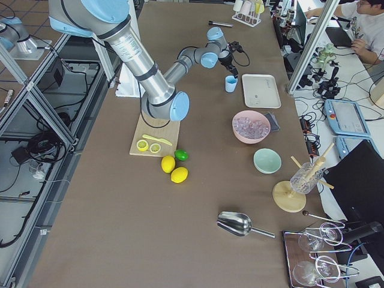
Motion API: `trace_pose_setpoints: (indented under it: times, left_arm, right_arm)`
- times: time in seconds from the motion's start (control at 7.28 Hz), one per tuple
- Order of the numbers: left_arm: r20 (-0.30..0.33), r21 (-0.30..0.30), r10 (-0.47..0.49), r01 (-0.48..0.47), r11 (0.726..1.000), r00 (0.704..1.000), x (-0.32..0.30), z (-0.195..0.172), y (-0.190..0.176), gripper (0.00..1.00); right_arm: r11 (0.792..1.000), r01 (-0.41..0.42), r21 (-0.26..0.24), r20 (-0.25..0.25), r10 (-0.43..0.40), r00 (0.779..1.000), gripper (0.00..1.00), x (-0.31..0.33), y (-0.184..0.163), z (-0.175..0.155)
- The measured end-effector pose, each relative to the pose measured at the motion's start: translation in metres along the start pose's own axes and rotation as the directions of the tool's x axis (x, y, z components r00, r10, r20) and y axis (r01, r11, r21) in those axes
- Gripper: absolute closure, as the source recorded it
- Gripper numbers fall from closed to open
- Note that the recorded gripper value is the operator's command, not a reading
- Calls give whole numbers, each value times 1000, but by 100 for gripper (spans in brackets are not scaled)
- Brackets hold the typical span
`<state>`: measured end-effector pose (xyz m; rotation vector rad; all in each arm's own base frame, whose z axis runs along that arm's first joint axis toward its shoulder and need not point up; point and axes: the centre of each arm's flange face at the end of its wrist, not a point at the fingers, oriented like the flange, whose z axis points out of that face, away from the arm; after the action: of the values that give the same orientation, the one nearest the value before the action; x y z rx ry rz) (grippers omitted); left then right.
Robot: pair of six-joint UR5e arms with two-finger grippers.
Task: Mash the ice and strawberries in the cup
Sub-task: 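Lower the right gripper and drop the ice cube into the cup, then move the right gripper back into the pink ice bowl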
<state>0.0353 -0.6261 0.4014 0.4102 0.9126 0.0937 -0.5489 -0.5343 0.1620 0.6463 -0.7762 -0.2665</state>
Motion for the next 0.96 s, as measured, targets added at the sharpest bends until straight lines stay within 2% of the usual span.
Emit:
trace_pose_setpoints:
  times: [0.27,0.55,0.82,0.96]
  left_arm:
    - [2,5,-3,3,1000,1000,-2,-3,0,2]
    - [6,11,-9,9,1000,1000,-6,-7,0,2]
    - [9,19,-9,9,1000,1000,-10,-13,-1,2]
    - [11,23,-10,9,1000,1000,-11,-15,-1,2]
  right_arm:
    - [999,-35,-29,43,36,998,0,34,-22,-13]
    - [995,-87,-57,57,90,994,0,96,-37,-28]
    - [987,-140,-82,37,143,989,0,166,-37,-35]
    - [985,-140,-98,16,142,990,0,191,-28,-31]
